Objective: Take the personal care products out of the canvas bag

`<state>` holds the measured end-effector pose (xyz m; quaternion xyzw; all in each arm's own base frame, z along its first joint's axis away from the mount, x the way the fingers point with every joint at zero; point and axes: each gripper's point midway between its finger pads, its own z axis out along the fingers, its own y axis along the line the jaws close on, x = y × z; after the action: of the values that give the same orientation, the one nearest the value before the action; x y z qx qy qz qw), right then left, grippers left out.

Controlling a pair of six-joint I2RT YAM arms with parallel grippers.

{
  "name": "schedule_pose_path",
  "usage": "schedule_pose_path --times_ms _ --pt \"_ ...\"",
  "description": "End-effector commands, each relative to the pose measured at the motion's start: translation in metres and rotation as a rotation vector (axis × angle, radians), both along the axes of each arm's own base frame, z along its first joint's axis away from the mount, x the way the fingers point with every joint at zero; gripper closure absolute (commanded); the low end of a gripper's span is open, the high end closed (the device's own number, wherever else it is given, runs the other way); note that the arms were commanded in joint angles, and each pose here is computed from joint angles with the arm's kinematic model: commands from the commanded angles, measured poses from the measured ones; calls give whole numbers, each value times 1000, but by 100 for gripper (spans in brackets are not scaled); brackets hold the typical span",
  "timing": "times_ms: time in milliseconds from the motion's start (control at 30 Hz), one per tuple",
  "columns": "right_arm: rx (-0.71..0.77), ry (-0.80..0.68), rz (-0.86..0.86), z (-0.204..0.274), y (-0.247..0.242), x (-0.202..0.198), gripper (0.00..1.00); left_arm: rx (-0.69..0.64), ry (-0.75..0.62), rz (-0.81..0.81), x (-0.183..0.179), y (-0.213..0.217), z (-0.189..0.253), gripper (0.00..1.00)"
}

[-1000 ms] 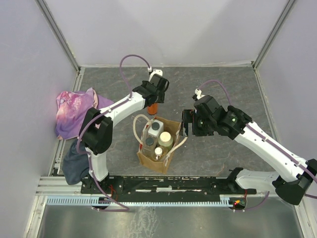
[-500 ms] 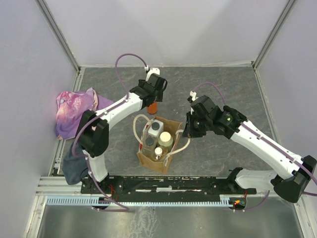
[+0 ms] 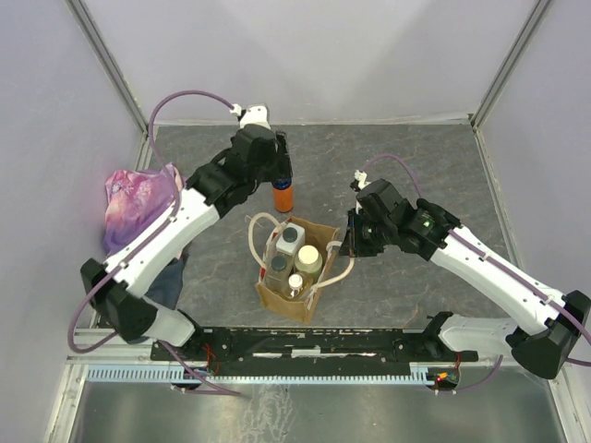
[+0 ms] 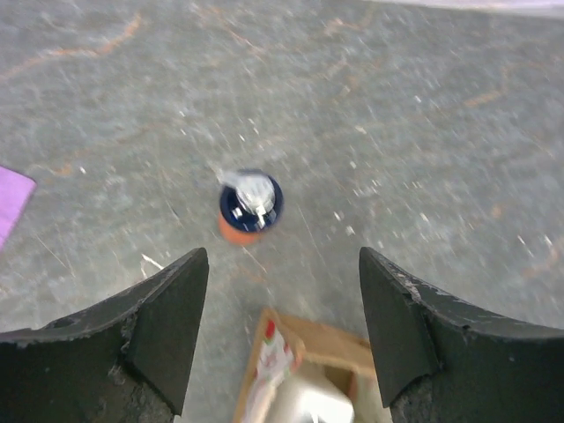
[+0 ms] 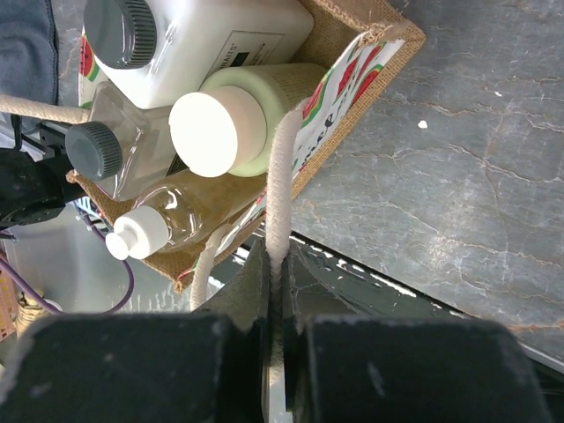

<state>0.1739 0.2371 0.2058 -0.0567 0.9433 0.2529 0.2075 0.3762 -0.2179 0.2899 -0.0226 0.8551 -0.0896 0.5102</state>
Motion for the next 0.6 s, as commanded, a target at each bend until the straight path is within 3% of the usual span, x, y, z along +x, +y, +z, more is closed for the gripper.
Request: schedule_pose_path --times_ms 0,200,567 --pt "41 -34 1 8 7 5 98 -107 130 -114 -58 -24 -14 25" --pt "32 -32 0 7 6 5 98 -160 189 -223 -110 -50 -33 28" --pt "25 -30 -8 6 3 4 97 -44 304 -254 -132 -50 -96 30"
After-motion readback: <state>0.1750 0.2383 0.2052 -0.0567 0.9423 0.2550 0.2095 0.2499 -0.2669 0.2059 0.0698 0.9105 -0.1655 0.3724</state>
